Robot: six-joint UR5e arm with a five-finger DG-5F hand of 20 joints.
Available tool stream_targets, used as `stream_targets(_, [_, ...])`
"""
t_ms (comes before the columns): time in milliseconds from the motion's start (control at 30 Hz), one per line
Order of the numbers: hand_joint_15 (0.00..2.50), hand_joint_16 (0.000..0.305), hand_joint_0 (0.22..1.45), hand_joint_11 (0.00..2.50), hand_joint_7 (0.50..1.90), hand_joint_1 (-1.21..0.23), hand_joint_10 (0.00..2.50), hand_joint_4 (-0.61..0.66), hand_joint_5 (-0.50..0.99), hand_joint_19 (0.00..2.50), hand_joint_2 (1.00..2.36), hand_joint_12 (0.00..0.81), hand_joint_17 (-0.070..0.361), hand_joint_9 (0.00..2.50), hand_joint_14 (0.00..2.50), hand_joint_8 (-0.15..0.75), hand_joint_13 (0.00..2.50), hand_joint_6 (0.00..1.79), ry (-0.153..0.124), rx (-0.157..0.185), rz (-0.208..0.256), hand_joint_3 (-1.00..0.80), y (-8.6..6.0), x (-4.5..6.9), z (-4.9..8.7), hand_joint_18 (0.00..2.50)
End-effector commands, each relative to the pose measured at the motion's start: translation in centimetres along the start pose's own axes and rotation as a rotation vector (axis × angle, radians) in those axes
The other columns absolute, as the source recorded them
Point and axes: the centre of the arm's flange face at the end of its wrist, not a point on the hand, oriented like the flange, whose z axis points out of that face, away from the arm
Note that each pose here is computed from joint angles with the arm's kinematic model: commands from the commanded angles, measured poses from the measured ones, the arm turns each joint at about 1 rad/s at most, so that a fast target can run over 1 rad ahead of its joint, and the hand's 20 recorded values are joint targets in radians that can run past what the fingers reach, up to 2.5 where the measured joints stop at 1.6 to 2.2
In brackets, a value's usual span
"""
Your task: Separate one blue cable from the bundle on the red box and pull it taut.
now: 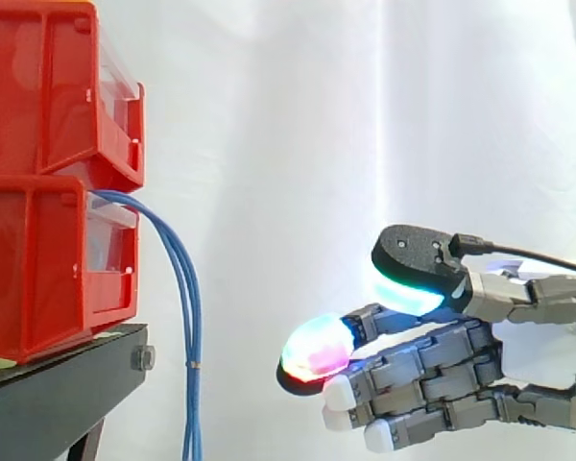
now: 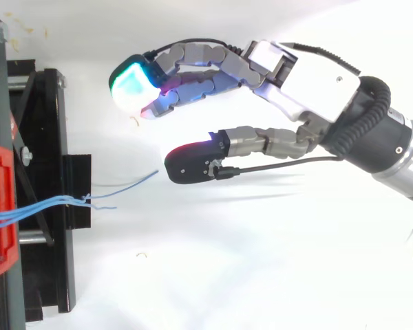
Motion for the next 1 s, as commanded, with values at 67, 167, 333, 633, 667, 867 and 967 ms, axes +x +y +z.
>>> stream_targets(67, [0.24,0.039,0.56,0.26,0.73,-0.63,0.01,0.26,-0.16,0.33,1.00,0.310,0.087,0.81,0.01,0.287,0.61,0.50,-0.003,0.000,0.041,-0.50,-2.3,1.4,1.6,0.55])
stream_targets(167, [0.24,0.039,0.56,0.26,0.73,-0.63,0.01,0.26,-0.16,0.33,1.00,0.309,0.087,0.81,0.01,0.285,0.61,0.50,0.013,0.006,0.074,-0.50,-3.3,2.9,2.8,0.55])
stream_targets(333, [0.24,0.039,0.56,0.26,0.72,-0.63,0.01,0.26,-0.16,0.33,1.00,0.309,0.087,0.81,0.01,0.285,0.62,0.50,0.050,0.066,0.049,-0.50,-2.6,3.6,3.9,0.55])
stream_targets(633, [0.25,0.039,0.56,0.26,0.72,-0.62,0.01,0.26,-0.16,0.33,1.00,0.310,0.087,0.81,0.01,0.287,0.62,0.50,0.039,0.035,0.077,-0.50,-2.3,3.3,4.5,0.56])
stream_targets(667, [0.24,0.039,0.56,0.26,0.72,-0.63,0.01,0.26,-0.16,0.33,1.00,0.312,0.087,0.81,0.01,0.287,0.62,0.50,0.041,0.029,0.081,-0.50,-2.3,3.4,4.6,0.56])
stream_targets(867, [0.25,0.038,0.56,0.25,0.72,-0.63,0.01,0.26,-0.16,0.33,1.00,0.311,0.087,0.81,0.01,0.288,0.63,0.50,0.139,-0.058,0.065,-0.50,-0.8,5.8,4.3,0.56])
stream_targets(967, [0.25,0.038,0.56,0.26,0.72,-0.62,0.01,0.26,-0.16,0.33,1.00,0.311,0.087,0.81,0.01,0.287,0.63,0.50,0.139,-0.099,0.073,-0.50,-0.4,6.2,4.6,0.56])
